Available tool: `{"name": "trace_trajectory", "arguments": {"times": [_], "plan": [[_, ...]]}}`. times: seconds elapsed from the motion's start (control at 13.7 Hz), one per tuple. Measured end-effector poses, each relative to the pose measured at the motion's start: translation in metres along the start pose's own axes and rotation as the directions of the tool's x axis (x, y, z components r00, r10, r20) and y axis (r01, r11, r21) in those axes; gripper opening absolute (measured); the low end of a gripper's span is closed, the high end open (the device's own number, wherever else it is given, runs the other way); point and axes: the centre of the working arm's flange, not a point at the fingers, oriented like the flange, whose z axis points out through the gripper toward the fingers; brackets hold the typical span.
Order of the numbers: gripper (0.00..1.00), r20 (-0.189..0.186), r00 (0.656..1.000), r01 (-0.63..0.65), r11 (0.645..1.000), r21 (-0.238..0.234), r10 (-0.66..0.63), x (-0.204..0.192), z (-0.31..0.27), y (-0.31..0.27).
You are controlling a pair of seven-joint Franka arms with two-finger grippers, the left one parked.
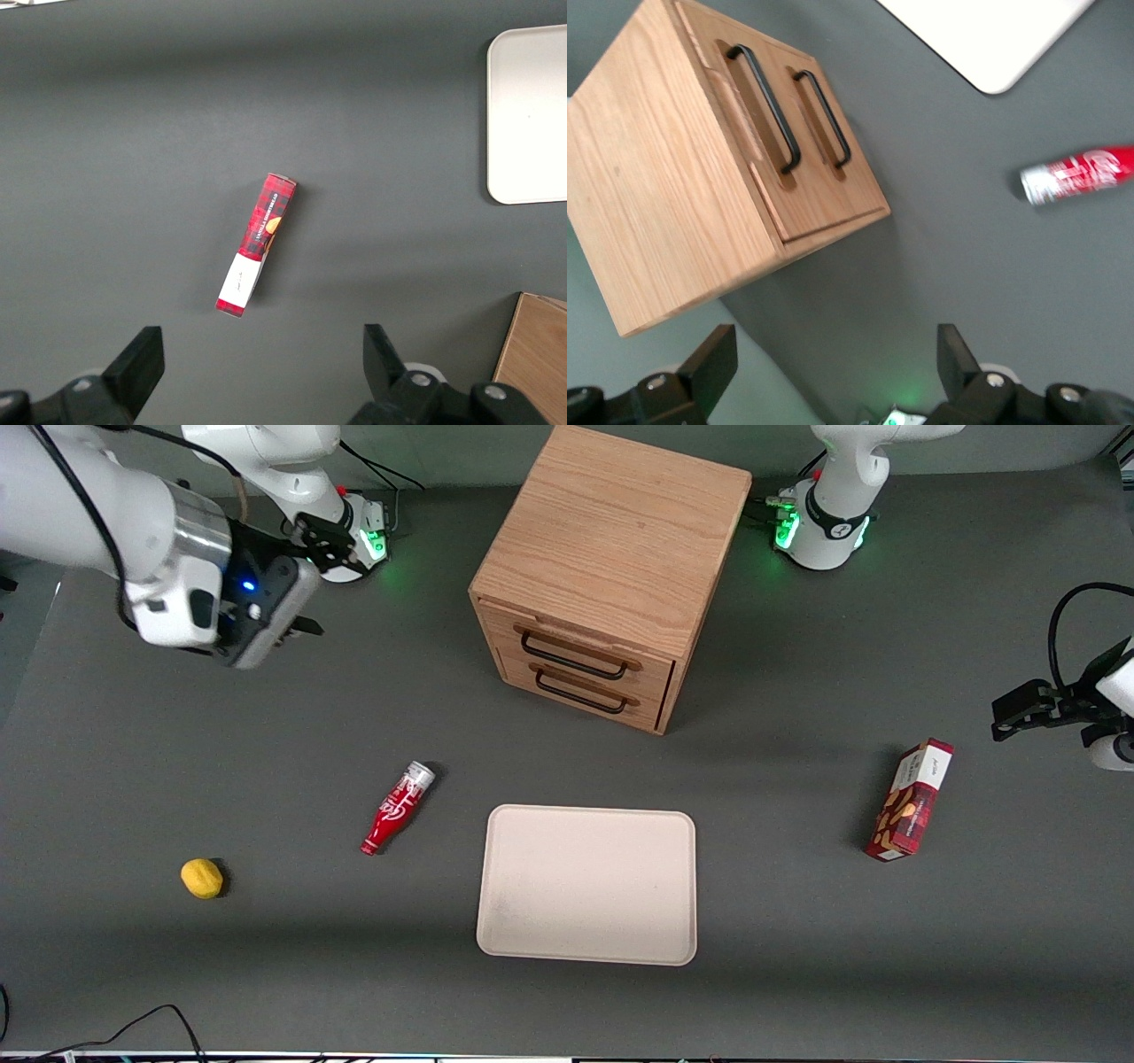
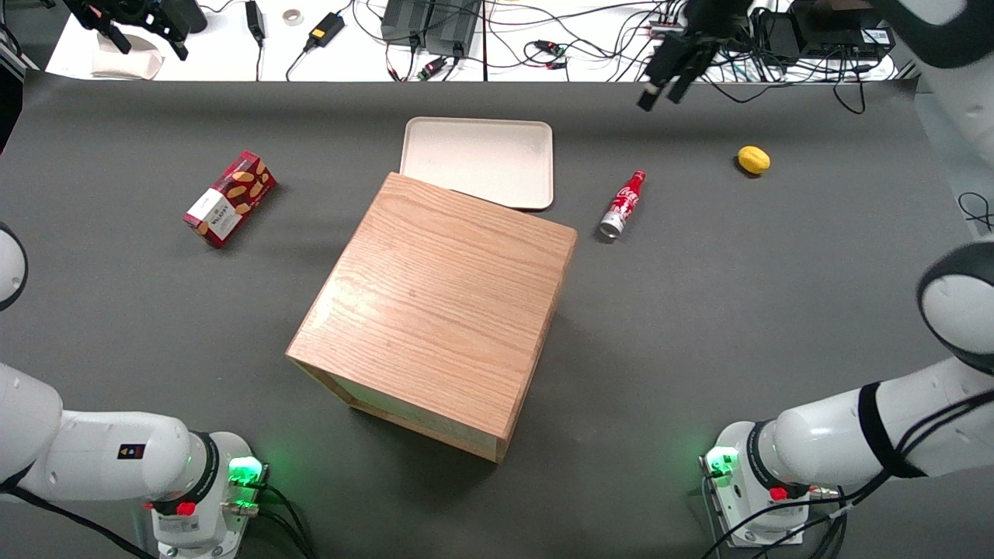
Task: Open upper drawer
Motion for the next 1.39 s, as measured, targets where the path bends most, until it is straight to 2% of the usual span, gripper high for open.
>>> {"name": "trace_trajectory", "arguments": {"times": [0.29, 0.51, 0.59, 1.02, 1.17, 1.39], "plan": [[1.0, 0.02, 0.998, 0.066, 0.997, 0.051, -0.067, 0.046, 0.046, -0.006], [1.0, 0.047, 0.99, 0.13, 0.991, 0.033, -0.132, 0.068, 0.08, -0.017], [1.0, 0.043, 0.988, 0.15, 0.988, 0.025, -0.151, 0.078, 0.095, -0.021], [1.0, -0.046, 0.976, 0.211, 0.978, -0.011, -0.211, 0.138, 0.179, -0.02], [1.0, -0.051, 0.975, 0.216, 0.976, -0.013, -0.216, 0.152, 0.209, -0.012], [1.0, -0.035, 0.975, 0.22, 0.975, 0.006, -0.22, 0.16, 0.243, -0.014]]}}
